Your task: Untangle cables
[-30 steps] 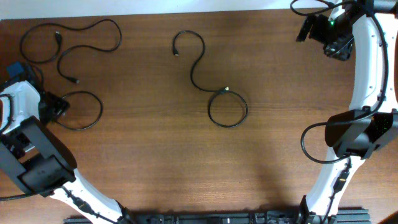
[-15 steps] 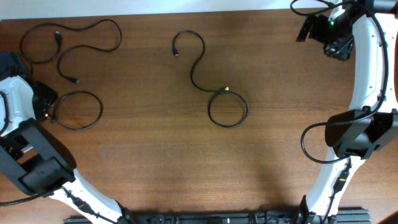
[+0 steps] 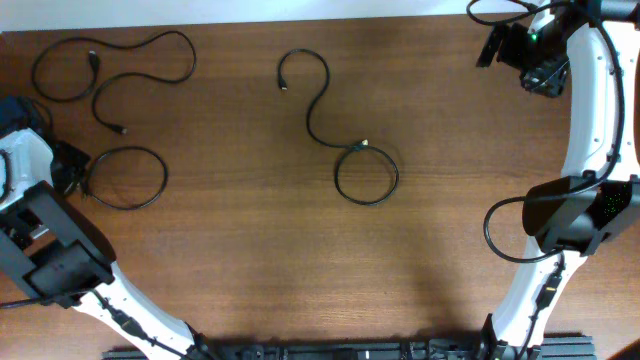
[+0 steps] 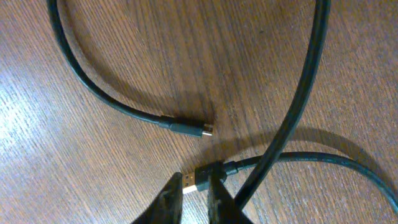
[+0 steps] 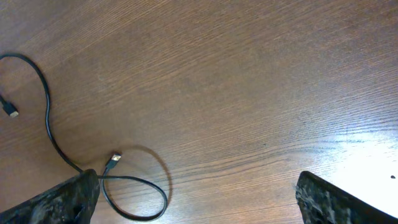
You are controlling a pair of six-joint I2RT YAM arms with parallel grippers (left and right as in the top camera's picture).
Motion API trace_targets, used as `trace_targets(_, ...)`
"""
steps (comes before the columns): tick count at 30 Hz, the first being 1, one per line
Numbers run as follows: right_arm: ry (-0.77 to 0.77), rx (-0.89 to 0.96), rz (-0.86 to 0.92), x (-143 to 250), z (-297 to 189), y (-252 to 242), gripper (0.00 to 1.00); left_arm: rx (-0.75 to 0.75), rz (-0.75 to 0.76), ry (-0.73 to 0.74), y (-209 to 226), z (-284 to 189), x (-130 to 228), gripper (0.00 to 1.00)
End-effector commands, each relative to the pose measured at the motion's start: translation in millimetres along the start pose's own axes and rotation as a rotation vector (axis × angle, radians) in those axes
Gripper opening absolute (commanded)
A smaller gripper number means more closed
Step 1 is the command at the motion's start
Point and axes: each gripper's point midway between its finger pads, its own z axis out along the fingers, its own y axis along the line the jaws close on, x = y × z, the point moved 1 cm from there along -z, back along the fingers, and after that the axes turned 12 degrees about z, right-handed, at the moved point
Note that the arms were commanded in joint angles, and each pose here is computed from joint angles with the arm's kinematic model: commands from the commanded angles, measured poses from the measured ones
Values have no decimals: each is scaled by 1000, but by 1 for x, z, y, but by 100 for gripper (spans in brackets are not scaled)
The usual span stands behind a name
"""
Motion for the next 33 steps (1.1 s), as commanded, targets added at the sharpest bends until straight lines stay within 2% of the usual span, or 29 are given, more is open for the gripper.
trace_targets(1, -4, 13, -8, -1, 0, -3, 98, -20, 8, 59, 2, 25, 12, 9)
trace_targets(4, -4, 13, -8, -1, 0, -3, 98, -21, 9, 63, 0, 32, 12, 8)
trace_targets(6, -4, 13, -8, -1, 0, -3, 98, -16, 4, 44, 1, 21, 4, 9)
trace_targets(7, -4, 13, -8, -1, 0, -3, 98, -13, 1, 33, 2, 7, -4, 6)
trace_targets(8, -4, 13, -8, -1, 0, -3, 98, 12, -3, 21, 0, -9, -11, 11)
trace_targets(9, -4, 13, -8, -1, 0, -3, 99, 46, -7, 11, -3, -22, -16, 20)
trace_targets(11, -4, 13, -8, -1, 0, -3, 98, 179, -15, -26, -20, -48, -28, 92)
trace_targets(13, -4, 13, -8, -1, 0, -3, 98, 188, -14, -19, -22, -47, -27, 93)
trace_targets(14, -4, 13, -8, -1, 0, -3, 98, 186, -13, -12, -22, -45, -25, 92)
trace_targets(15, -4, 13, -8, -1, 0, -3, 98, 185, -12, -6, -22, -43, -23, 78)
trace_targets(17, -4, 13, -8, -1, 0, -3, 98, 179, 43, 13, -22, -33, -14, 73)
trace_targets(19, -4, 13, -8, -1, 0, -3, 98, 144, 47, 38, -17, -22, -3, 54)
trace_targets(22, -4, 13, -8, -1, 0, -3, 98, 137, 49, 47, -18, -8, 6, 44)
trace_targets(23, -4, 13, -8, -1, 0, -3, 99, 137, 49, 48, -18, -6, 7, 34)
trace_targets(24, -4, 13, -8, -1, 0, -3, 98, 134, 49, 46, -17, -6, 6, 30)
trace_targets(27, -4, 13, -8, -1, 0, -3, 98, 73, 49, 33, -7, -5, 4, 24)
trace_targets(29, -4, 13, -8, -1, 0, -3, 99, 48, 50, 28, -4, -4, 3, 5)
trace_targets(30, -4, 13, -8, -1, 0, -3, 98, 24, 49, 17, 0, -1, 3, 0)
trace_targets(33, -4, 13, -8, -1, 0, -3, 98, 27, 45, 0, -2, 14, 8, 0)
